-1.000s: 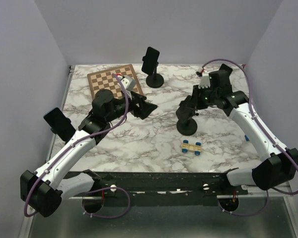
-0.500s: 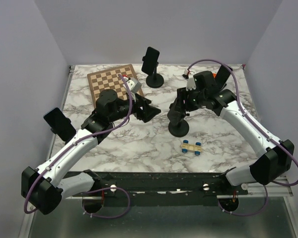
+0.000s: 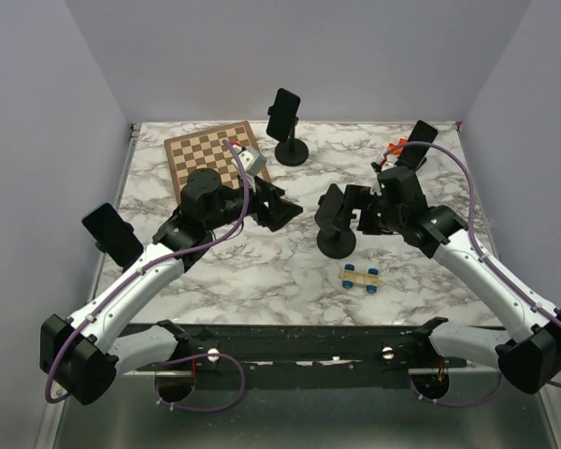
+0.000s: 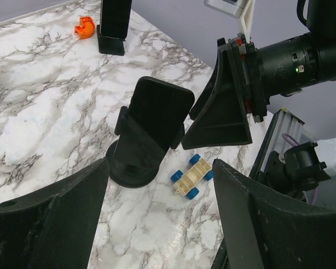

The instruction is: Remove the phone from the phone stand

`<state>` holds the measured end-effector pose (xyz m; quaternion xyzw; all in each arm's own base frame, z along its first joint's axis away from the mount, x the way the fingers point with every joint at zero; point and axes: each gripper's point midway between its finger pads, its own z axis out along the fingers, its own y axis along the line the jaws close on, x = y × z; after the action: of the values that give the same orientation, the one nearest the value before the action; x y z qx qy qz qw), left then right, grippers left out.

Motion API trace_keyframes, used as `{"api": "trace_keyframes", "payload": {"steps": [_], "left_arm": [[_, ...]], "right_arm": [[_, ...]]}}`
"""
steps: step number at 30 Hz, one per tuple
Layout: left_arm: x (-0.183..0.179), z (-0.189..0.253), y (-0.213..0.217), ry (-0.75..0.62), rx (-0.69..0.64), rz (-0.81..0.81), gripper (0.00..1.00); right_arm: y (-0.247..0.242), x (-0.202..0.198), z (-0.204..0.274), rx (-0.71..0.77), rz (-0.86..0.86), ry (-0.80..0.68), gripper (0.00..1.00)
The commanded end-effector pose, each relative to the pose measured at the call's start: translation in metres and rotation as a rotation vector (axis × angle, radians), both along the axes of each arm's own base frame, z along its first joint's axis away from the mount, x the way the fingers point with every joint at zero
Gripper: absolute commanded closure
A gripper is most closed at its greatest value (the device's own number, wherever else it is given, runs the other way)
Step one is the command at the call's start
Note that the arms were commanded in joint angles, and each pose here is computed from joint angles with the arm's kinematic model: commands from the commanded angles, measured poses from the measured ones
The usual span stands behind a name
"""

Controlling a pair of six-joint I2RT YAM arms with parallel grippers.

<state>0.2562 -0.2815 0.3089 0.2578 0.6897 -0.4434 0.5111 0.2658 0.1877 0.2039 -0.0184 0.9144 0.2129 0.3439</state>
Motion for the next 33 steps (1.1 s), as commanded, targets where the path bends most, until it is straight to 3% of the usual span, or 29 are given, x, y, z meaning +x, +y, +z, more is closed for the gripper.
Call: {"api": "trace_keyframes", "payload": {"steps": [1, 5, 9, 13, 23, 28, 33], "left_arm": [[-0.003, 0.013, -0.002, -0.025, -0.01, -0.011, 0.18], [-0.003, 0.013, -0.001, -0.026, -0.005, -0.005, 0.18], [-0.003, 0.014, -0.001, -0.031, -0.005, -0.006, 0.18], [-0.004, 0.014, -0.001, -0.029, -0.004, -0.006, 0.18], [-0.004, 0.015, -0.001, -0.03, -0.003, -0.005, 0.18], [-0.003, 0.014, -0.001, -0.025, -0.001, -0.004, 0.18], [-0.004, 0.015, -0.001, -0.026, -0.003, -0.004, 0.18]], "right_arm": [[0.032, 0.003, 0.015, 0.157, 0.025, -0.059, 0.0], [0.021, 0.011, 0.001, 0.058, -0.048, -0.042, 0.04], [0.012, 0.016, -0.005, 0.004, -0.088, -0.039, 0.2], [0.013, 0.015, -0.013, 0.011, -0.085, -0.03, 0.3], [-0.023, 0.012, -0.023, -0.158, -0.17, -0.03, 0.51], [-0.044, 0.006, -0.019, -0.236, -0.209, -0.041, 0.49], [-0.073, 0.0, -0.011, -0.335, -0.296, -0.048, 0.28]]}}
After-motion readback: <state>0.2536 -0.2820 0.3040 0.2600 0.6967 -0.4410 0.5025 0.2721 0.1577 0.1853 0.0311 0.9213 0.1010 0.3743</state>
